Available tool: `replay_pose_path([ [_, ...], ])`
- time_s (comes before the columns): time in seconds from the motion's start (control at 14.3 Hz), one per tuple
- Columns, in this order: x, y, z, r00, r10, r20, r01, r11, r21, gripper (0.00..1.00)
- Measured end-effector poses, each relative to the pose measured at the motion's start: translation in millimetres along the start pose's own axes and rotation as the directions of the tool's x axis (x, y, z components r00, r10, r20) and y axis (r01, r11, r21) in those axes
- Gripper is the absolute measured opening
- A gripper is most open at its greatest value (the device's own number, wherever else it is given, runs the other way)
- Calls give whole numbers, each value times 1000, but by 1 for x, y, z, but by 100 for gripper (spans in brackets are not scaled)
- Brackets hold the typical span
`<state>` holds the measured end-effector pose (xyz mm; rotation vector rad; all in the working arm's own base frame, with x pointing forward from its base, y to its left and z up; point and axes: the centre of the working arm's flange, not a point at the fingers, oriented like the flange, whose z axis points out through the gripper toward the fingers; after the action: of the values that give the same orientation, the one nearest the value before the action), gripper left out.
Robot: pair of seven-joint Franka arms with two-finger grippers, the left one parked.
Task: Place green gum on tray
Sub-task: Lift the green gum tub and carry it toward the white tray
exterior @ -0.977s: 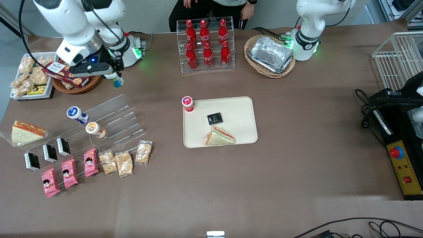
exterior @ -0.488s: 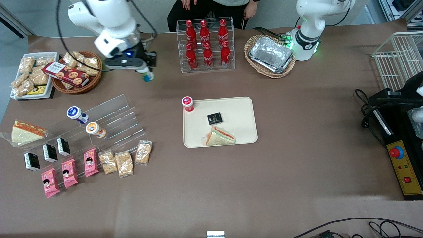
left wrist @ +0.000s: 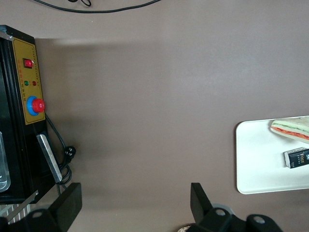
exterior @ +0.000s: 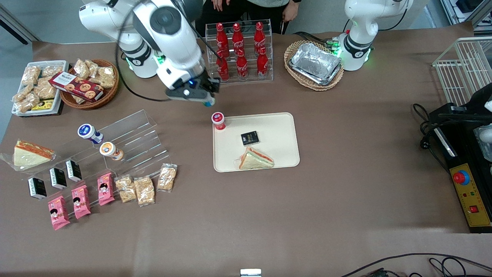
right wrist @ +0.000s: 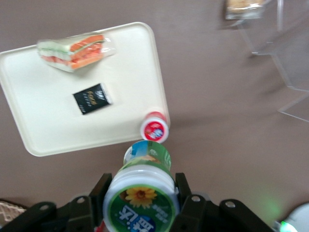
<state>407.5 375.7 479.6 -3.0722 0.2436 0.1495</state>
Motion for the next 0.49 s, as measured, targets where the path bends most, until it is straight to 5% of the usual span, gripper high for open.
replay_pose_path([
  [0.21,22,-20,50,1000,-16,9,16,999,40,59],
  [0.49,34,-41,141,998,-41,-39,39,998,-56,59],
])
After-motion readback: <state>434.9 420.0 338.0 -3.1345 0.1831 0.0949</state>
